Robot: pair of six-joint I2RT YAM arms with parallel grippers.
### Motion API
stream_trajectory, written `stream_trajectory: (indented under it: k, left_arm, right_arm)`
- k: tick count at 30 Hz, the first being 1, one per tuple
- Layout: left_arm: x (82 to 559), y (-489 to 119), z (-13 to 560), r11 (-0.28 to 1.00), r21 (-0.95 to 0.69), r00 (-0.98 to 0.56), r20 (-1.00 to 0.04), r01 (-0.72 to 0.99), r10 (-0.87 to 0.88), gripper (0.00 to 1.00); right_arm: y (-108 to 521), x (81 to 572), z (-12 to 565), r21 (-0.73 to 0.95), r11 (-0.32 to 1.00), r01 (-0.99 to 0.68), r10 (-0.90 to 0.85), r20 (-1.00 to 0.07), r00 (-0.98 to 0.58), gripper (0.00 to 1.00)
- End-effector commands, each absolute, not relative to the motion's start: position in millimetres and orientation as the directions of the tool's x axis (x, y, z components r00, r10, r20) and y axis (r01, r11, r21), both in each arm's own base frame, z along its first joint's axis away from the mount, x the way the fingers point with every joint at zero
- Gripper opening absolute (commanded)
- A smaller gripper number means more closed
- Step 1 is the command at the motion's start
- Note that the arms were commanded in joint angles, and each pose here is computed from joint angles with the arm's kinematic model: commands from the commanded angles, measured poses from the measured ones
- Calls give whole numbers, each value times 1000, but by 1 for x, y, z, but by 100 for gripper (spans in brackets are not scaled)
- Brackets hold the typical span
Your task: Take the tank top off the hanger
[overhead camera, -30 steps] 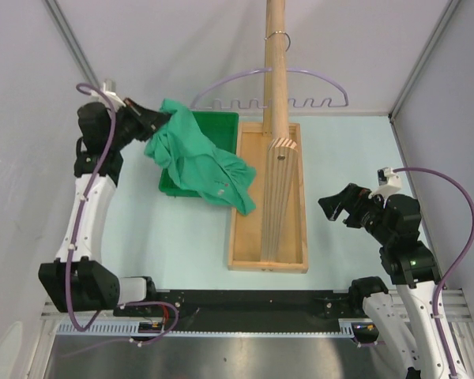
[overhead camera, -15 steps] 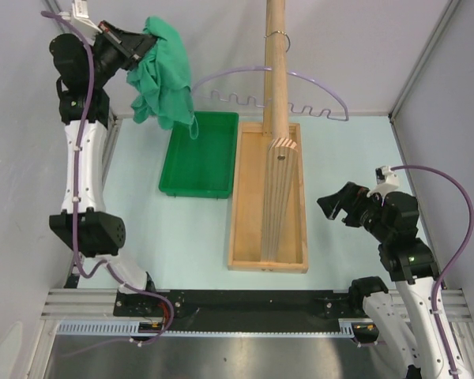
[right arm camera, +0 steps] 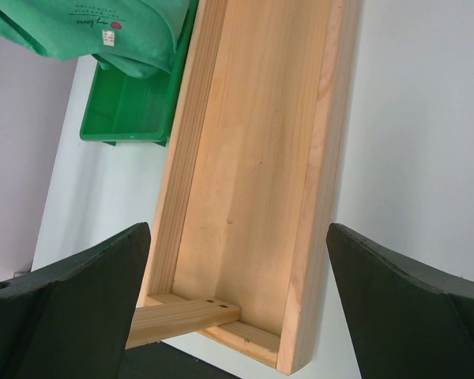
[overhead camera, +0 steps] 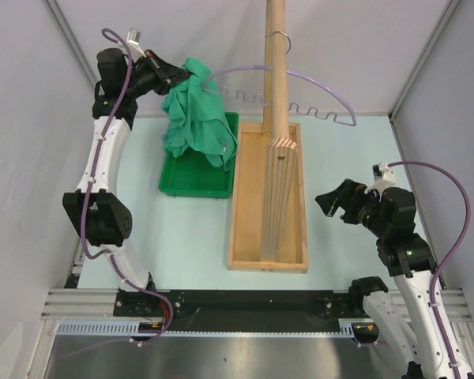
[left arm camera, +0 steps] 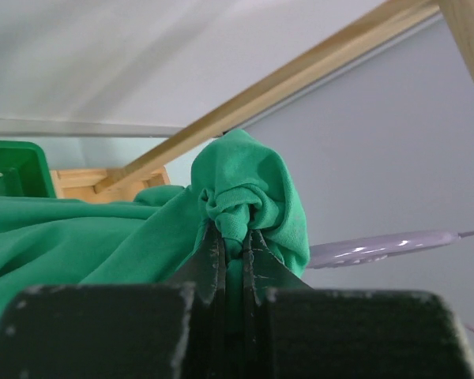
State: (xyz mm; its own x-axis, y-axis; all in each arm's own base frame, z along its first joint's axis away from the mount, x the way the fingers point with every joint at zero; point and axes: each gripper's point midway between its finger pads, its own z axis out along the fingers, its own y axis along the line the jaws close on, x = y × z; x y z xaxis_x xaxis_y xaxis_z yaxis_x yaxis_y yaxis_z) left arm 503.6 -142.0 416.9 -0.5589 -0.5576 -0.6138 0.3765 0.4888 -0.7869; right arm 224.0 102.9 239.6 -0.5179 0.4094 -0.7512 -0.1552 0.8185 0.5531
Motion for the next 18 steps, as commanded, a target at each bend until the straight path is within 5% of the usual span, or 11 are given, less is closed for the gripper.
stream_trajectory:
  k: [1,18]
  left_arm:
    - [476,-153,470,496,-692,-463,-721,525,-516,0]
    - [411,-190,538,418,-585,-413,-801,695,-434,0]
  right_arm:
    - [104,227,267,550,810,-205,416,-784,-461,100]
    - [104,229,257,543,817,-193,406,-780,-475,100]
